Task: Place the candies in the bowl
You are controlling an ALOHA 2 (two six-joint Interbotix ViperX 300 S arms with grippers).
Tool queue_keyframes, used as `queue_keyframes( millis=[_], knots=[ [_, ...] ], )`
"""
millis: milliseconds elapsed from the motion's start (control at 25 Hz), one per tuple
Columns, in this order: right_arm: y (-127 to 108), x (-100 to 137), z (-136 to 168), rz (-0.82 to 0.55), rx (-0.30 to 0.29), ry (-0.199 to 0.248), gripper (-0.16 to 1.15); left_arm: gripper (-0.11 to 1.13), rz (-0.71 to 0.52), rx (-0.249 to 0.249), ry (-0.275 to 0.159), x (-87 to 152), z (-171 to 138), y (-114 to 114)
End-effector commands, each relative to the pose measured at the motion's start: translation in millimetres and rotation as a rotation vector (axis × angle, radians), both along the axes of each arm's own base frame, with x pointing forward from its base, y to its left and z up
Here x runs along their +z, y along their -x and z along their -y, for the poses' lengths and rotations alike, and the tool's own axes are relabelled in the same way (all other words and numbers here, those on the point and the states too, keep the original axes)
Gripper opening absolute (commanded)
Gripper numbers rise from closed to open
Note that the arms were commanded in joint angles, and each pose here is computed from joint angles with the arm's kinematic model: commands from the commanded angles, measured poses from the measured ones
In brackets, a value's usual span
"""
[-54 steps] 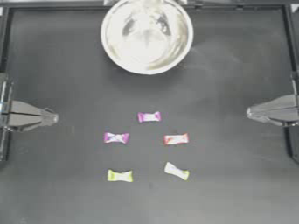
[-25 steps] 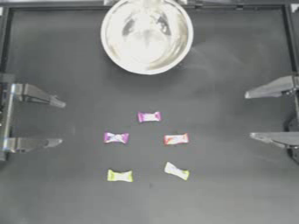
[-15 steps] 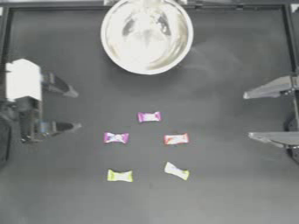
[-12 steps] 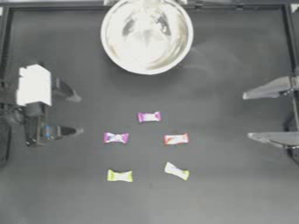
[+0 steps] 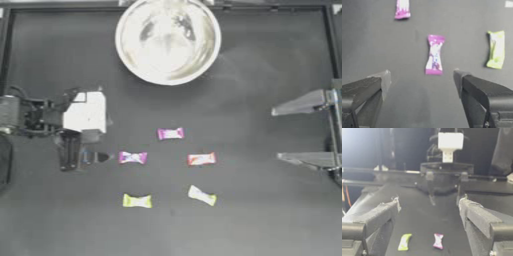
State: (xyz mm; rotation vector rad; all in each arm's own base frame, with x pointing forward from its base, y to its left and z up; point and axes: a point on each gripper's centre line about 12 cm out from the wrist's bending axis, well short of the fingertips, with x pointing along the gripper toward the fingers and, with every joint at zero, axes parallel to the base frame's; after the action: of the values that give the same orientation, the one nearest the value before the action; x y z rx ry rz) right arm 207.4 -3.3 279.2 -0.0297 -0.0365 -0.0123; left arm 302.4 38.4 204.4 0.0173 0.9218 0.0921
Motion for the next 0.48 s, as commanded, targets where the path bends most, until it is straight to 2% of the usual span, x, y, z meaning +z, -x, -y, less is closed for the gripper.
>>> queue_keyframes(
  millis=[40, 200, 480],
  knots=[
    [-3.4, 8.7, 0.8, 0.017, -0.004, -0.003, 1.00, 1.03, 0.012, -0.021, -0.012, 2.7, 0.6, -14.8],
    [-3.4, 8.5, 1.2, 0.015, -0.005, -0.004, 1.00, 1.03, -0.019, -0.040, -0.016, -9.7, 2.3, -27.1],
    [-3.2, 7.2, 0.8, 0.012, -0.004, -0.004, 1.00, 1.03, -0.074, -0.044, -0.007, -32.2, 1.9, -42.9]
  ],
)
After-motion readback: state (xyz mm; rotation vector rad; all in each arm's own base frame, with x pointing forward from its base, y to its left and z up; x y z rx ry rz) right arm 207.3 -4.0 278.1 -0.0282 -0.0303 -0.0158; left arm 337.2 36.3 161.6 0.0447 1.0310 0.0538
